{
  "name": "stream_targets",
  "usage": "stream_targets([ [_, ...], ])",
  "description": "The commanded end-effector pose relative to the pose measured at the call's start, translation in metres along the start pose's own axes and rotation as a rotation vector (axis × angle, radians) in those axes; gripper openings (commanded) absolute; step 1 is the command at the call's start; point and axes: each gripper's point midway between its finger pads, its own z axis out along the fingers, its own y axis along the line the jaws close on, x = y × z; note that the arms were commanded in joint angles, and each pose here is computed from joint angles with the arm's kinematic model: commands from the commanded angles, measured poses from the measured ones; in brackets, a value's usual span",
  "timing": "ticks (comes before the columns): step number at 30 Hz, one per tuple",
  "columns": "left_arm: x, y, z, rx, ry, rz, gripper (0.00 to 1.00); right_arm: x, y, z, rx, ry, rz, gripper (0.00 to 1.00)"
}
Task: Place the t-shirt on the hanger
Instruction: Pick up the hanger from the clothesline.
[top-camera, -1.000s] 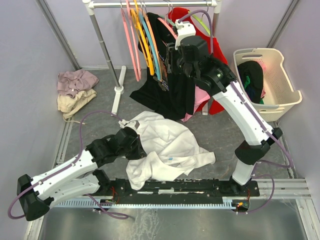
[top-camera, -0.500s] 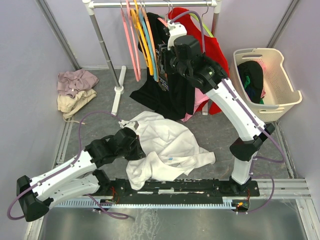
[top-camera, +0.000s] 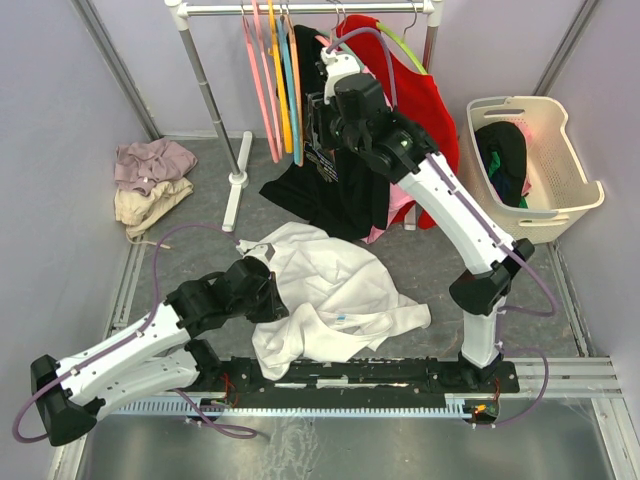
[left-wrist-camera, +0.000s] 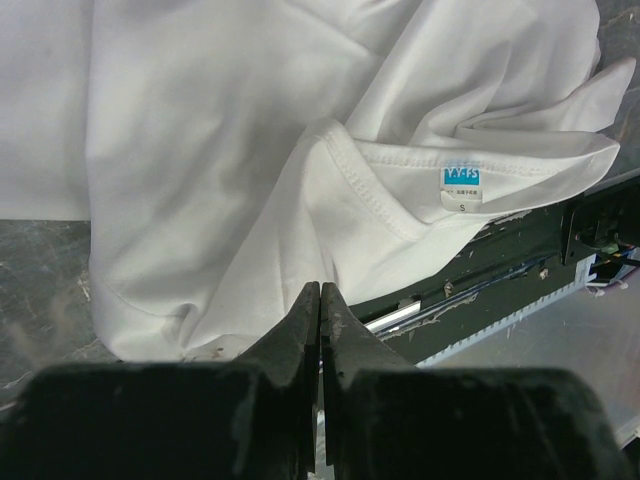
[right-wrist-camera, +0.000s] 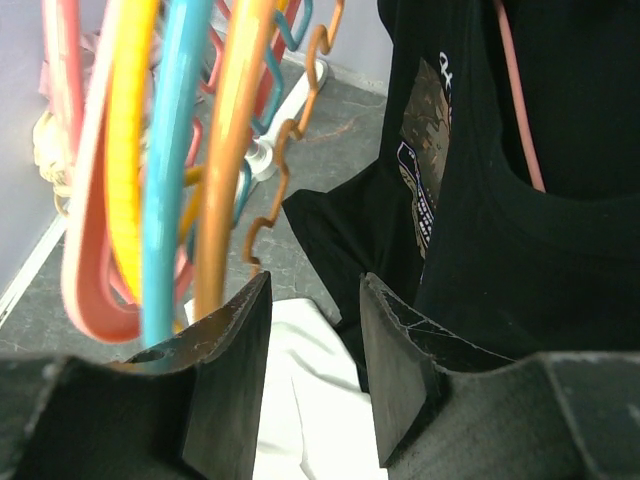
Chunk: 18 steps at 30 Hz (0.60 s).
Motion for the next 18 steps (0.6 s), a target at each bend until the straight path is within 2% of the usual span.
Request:
stream_targets([
  [1,-0.012,-0.006,-0.006,0.016,-0.045,0.031,0.05,-0.023,0.004,-0.003,-0.014,-0.071,0.014,0.48],
  [7,-0.012,-0.006,-0.005,0.013,-0.045,0.035,0.05,-0.028,0.007,-0.011,-0.042,-0.086,0.022,0.50],
  [18,-0.011,-0.007,-0.002,0.018,-0.038,0.030,0.05,-0.046,-0.001,-0.060,-0.045,-0.153,0.061,0.53],
])
